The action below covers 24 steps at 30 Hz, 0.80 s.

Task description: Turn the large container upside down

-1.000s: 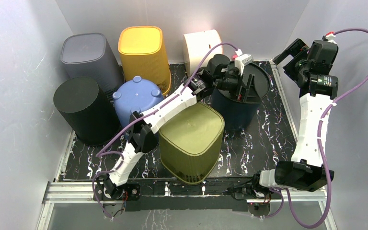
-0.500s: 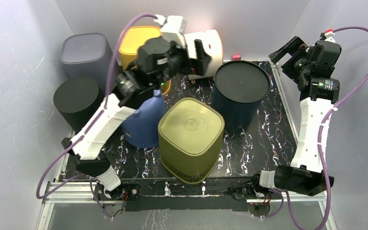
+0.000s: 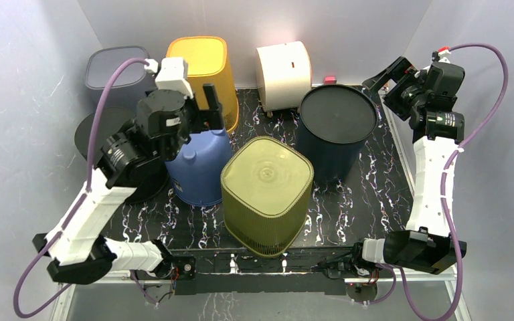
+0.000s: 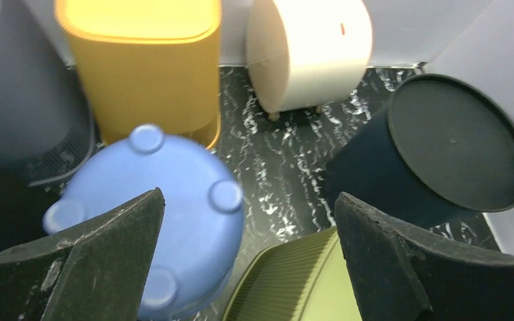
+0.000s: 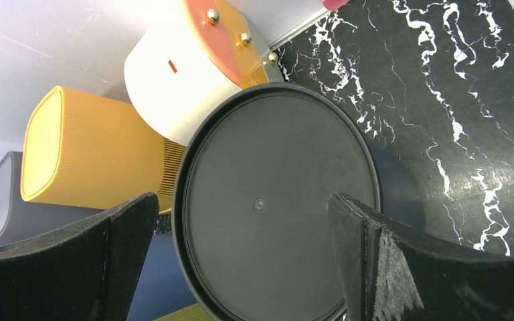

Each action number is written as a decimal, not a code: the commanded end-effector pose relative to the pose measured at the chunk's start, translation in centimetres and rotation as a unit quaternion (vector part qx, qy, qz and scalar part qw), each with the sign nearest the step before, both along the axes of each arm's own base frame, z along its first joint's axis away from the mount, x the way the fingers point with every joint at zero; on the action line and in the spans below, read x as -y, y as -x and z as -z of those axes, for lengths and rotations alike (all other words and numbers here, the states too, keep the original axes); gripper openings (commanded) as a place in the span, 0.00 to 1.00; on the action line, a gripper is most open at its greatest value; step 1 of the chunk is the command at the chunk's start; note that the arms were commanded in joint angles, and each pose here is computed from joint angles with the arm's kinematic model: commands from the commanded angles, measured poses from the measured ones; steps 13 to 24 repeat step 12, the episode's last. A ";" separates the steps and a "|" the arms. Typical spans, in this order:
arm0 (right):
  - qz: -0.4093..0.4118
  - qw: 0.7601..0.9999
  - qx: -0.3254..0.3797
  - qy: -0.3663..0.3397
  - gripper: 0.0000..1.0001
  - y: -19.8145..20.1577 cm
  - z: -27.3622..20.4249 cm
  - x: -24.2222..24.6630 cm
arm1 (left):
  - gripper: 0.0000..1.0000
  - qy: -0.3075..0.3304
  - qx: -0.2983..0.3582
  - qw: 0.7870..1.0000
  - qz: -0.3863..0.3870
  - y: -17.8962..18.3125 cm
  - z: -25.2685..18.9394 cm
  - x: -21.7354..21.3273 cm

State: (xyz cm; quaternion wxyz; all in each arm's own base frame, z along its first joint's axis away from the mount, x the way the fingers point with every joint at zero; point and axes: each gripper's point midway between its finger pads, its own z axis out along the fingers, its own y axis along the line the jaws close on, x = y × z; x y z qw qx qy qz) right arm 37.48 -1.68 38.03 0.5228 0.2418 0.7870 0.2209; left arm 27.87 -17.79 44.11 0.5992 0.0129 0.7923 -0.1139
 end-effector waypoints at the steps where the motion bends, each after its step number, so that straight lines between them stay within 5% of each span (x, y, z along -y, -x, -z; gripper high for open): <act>1: -0.014 0.999 0.044 0.015 0.98 0.3 -2.1 -0.7 | 0.98 0.015 0.011 0.997 -0.075 1.4 0.0 -4.3; 24: -0.019 0.998 0.052 0.007 0.98 0.3 -2.5 -1.0 | 0.98 -0.006 -0.010 0.998 -0.068 2.2 1.2 -4.9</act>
